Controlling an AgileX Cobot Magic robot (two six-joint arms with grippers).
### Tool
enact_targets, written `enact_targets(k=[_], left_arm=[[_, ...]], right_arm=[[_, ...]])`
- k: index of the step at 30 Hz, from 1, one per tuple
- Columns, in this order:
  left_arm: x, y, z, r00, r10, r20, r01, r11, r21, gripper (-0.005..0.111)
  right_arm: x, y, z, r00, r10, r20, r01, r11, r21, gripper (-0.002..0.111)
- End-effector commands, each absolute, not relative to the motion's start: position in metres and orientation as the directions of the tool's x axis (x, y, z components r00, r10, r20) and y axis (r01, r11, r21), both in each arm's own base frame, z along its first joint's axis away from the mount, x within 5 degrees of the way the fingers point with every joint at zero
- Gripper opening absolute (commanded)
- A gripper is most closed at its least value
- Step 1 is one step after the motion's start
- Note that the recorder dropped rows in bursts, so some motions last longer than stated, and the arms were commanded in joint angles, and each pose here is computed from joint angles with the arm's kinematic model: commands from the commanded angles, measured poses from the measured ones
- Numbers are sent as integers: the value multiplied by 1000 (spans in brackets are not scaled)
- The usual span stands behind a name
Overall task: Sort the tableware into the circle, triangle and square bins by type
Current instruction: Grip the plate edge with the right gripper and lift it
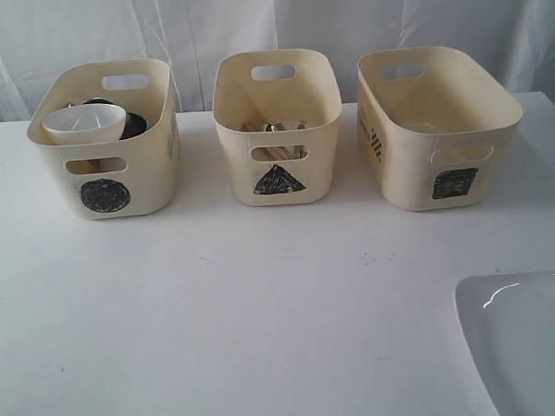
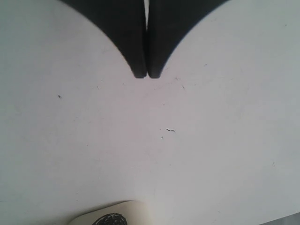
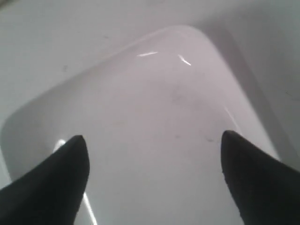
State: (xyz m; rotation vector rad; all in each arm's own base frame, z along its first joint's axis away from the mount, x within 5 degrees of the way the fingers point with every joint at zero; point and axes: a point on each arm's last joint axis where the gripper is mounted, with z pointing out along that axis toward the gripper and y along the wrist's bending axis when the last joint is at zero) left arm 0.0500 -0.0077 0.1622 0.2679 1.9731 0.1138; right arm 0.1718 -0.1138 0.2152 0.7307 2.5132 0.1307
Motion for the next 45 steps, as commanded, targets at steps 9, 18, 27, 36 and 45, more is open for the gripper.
enact_targets(k=[9,18,27,36,45], left_arm=[[50,-8,162,-385,233,-893,136,971,195,0],[50,-8,162,-385,233,-893,136,971,195,0],[50,-8,162,-385,233,-893,136,971,195,0],[50,-8,162,-385,233,-893,136,971,195,0],[50,-8,162,-385,233,-893,136,971,195,0]], right_arm=[[137,-127,198,-687,704,-180,721,692,-47,73],[147,-139,171,-686,720,-109,728,681,-80,67],[146,-147,118,-670,725,160,722,686,-90,66],[171,-132,116,-750,655,88,654,716,242,66],[180,-127,119,-765,643,37,612,707,354,66]])
